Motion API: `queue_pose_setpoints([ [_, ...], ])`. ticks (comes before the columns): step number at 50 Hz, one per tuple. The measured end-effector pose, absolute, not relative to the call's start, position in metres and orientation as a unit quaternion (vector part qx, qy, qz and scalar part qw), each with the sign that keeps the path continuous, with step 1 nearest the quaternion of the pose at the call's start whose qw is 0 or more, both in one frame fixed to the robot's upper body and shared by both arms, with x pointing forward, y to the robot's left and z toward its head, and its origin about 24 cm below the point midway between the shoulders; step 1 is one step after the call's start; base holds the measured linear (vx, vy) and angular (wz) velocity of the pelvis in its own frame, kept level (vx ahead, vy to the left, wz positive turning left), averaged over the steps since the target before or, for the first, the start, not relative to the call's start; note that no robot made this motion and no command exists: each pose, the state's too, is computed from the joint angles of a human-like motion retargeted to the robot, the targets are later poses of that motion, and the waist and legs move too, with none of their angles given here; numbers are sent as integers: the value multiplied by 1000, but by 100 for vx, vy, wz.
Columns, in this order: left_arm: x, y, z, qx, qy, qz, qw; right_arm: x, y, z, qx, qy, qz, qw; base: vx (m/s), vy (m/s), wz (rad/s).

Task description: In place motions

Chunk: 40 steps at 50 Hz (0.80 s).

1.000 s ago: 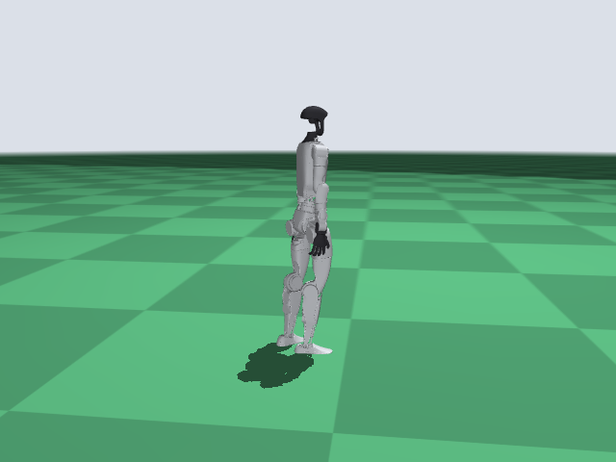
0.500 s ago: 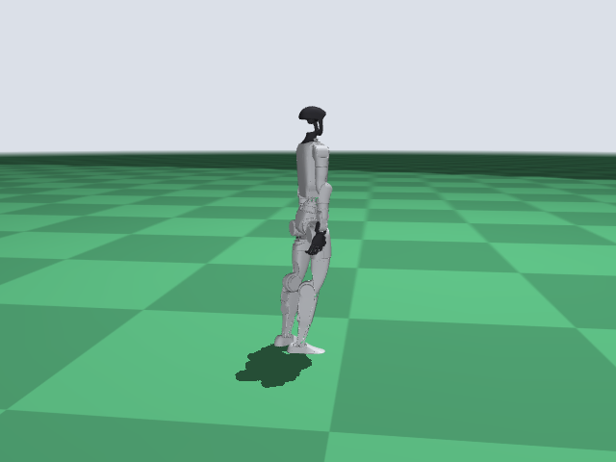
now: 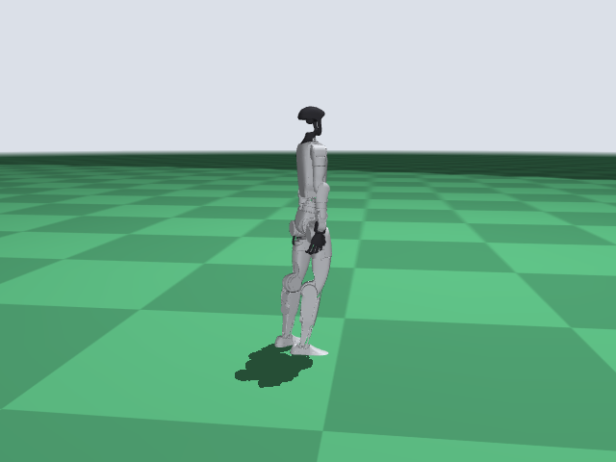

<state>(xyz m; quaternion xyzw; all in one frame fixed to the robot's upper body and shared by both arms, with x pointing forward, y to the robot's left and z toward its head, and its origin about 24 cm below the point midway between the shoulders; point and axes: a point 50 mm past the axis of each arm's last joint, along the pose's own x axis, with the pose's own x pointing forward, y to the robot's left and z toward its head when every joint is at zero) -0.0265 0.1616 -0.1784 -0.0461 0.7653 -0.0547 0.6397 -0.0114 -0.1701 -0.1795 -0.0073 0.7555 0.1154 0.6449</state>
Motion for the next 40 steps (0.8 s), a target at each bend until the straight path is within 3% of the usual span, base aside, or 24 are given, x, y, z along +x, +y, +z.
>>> queue_pose_setpoints([
  [12,-14,165,-179,-41,755,-78,650,-12,-168,-180,-18,755,131,643,0,-1,9],
  [21,49,167,-179,12,669,-117,734,-27,-185,-177,13,771,78,632,-6,-9,-38],
  [27,74,149,-177,19,633,-139,762,-47,-191,-174,45,780,27,624,18,-27,404],
  [35,32,170,-181,-8,691,5,723,-70,-203,-169,-41,811,57,580,36,-35,398],
  [40,8,186,-180,-56,716,83,691,-74,-205,-168,-38,819,47,571,47,-39,161],
])
